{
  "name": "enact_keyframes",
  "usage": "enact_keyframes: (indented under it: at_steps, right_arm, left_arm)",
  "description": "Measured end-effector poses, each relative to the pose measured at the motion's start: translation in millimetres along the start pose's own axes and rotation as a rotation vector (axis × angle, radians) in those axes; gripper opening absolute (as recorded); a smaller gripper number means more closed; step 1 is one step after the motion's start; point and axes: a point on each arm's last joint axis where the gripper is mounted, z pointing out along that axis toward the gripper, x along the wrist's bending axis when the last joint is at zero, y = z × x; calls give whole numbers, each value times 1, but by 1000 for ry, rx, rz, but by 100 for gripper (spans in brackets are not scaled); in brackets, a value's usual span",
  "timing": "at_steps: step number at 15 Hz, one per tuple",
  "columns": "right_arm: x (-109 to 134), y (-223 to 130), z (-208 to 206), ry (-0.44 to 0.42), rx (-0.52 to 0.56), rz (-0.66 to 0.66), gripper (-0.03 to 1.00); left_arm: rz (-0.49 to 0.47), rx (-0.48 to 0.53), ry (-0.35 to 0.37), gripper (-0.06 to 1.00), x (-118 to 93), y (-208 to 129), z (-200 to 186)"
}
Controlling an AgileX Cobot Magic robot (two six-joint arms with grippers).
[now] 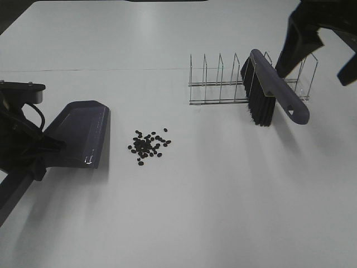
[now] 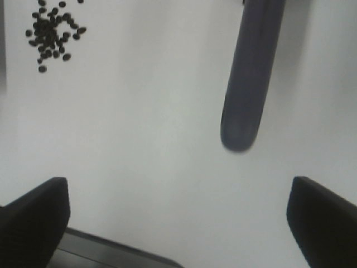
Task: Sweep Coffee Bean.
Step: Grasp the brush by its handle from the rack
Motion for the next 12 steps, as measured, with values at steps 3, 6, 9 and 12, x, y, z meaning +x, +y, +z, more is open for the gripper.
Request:
enact_keyframes:
  at_steps: [3, 6, 9, 12]
  right_arm:
    - [-6, 66, 45, -1, 20, -5, 98]
    - [-15, 108, 85, -35, 21, -23, 98]
    - [-27, 126, 113, -108, 32, -63, 98]
    - [-42, 134, 135, -126, 55, -51, 98]
  left_arm:
    - [0, 0, 0, 33, 0, 0, 0]
    - [0, 0, 0, 33, 0, 0, 0]
    - [-2, 0, 0, 33, 0, 0, 0]
    - [-3, 5, 1, 33, 0, 0, 0]
